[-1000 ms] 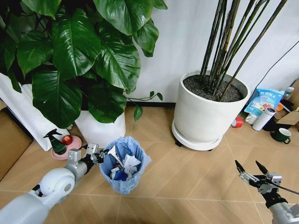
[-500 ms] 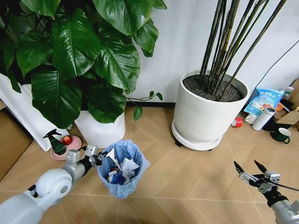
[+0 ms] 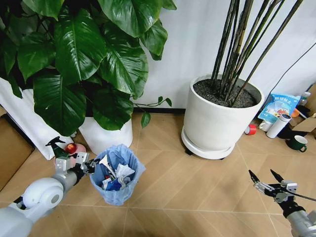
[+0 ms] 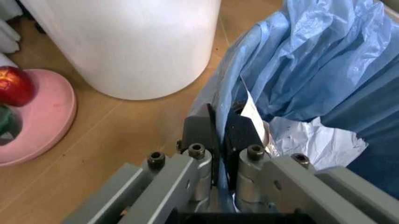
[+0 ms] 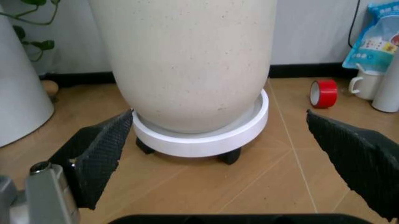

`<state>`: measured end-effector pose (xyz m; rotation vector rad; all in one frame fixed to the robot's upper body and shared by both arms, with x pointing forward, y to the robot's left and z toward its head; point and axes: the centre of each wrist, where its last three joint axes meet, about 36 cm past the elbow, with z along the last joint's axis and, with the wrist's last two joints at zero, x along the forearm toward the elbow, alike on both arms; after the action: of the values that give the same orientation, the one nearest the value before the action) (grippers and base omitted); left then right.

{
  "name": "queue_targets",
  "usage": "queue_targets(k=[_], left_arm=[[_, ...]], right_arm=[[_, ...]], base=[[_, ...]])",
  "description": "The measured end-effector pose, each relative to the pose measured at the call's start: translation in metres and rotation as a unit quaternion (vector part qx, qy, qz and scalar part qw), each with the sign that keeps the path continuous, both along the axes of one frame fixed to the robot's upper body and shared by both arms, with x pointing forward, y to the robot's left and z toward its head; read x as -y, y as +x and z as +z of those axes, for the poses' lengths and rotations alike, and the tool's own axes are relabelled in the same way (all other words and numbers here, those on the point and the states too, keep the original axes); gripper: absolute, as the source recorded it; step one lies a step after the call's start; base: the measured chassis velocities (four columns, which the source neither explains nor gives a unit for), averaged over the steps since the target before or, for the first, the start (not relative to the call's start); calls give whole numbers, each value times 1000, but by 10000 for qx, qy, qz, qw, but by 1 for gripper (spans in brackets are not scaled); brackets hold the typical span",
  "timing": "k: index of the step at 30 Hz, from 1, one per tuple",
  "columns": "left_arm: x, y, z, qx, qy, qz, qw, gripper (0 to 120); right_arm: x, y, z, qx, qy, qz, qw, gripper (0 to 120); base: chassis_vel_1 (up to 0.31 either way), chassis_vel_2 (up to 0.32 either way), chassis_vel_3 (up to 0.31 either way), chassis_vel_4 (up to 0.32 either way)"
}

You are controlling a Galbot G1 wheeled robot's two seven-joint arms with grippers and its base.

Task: Pick up the trash bin and place the garbage on the floor into it.

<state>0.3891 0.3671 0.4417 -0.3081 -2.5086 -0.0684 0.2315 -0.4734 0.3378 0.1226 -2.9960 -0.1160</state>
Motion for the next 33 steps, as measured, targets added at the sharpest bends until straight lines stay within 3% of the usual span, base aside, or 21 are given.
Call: queue_targets(k=[15, 33], left_arm=[[11, -3, -6, 35, -138, 3, 9999, 0], [14, -12, -6, 67, -224, 111, 9997, 0]], right_arm=[[-9, -10, -10, 16, 98, -242, 9997, 100], [-12, -6, -12, 148, 73, -229, 9996, 100]], base=[[3, -3, -4, 2], [87, -86, -84, 90]])
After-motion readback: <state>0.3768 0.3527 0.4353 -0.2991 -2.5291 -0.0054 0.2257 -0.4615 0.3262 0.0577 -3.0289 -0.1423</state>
